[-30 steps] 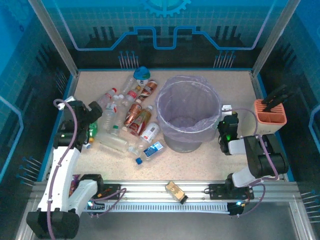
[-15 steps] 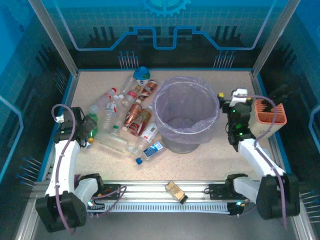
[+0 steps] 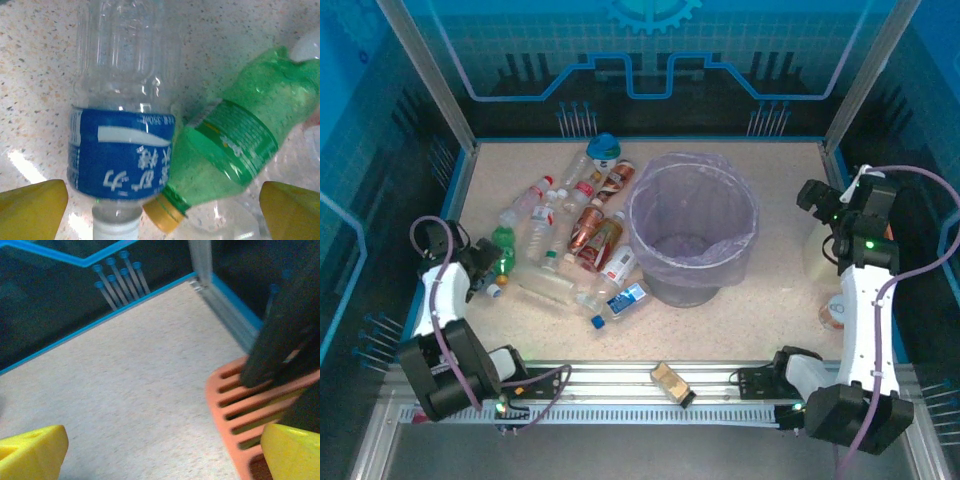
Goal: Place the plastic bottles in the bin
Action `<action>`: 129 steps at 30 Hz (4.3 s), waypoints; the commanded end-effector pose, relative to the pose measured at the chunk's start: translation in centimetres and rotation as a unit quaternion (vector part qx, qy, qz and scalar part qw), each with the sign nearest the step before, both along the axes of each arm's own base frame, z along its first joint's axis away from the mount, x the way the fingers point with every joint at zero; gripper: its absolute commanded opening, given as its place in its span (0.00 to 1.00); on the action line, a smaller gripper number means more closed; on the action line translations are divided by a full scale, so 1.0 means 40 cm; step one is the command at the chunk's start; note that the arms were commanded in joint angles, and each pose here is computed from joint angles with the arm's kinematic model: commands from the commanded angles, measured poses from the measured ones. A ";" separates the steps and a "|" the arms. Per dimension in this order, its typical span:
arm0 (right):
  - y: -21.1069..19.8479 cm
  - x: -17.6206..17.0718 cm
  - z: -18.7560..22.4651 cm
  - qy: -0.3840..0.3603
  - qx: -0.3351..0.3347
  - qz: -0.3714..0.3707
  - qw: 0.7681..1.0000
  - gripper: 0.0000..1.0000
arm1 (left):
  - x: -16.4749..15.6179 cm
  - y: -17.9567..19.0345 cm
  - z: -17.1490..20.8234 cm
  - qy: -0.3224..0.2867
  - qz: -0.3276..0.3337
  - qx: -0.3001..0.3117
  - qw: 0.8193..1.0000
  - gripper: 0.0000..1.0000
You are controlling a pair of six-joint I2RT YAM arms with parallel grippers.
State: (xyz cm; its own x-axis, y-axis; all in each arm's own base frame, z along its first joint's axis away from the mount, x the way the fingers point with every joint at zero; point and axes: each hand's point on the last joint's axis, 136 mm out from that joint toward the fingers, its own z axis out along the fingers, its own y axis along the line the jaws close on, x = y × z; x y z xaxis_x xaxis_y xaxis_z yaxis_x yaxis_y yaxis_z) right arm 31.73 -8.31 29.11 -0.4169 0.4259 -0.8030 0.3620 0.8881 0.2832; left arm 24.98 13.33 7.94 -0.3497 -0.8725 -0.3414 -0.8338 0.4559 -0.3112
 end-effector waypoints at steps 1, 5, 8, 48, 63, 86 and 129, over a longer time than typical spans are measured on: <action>0.088 -0.009 0.024 0.010 0.071 0.079 0.994 1.00 | 0.024 0.010 -0.028 -0.016 0.011 -0.035 0.999 0.99; 0.128 0.002 0.051 0.011 0.093 0.126 0.988 1.00 | 0.019 0.023 -0.053 -0.001 0.018 -0.027 0.999 0.98; 0.143 0.001 0.066 0.011 0.097 0.145 0.985 1.00 | 0.023 0.031 -0.075 0.003 0.020 -0.033 0.999 0.93; 0.827 0.028 0.373 -0.048 0.140 0.525 0.838 0.95 | 0.184 -0.530 0.662 -0.358 -0.386 -0.040 0.849 0.43; 1.065 0.035 0.359 -0.041 0.190 0.596 0.779 0.97 | 0.132 -0.892 0.791 -0.424 -0.559 -0.114 0.703 0.41; 0.929 0.086 0.438 -0.115 0.128 0.544 0.821 0.50 | 0.122 -0.790 0.763 -0.407 -0.522 -0.052 0.748 0.93; 0.787 0.041 -0.324 0.192 -0.135 0.468 0.852 0.65 | 0.152 -0.127 0.077 0.081 -0.266 0.119 0.953 0.97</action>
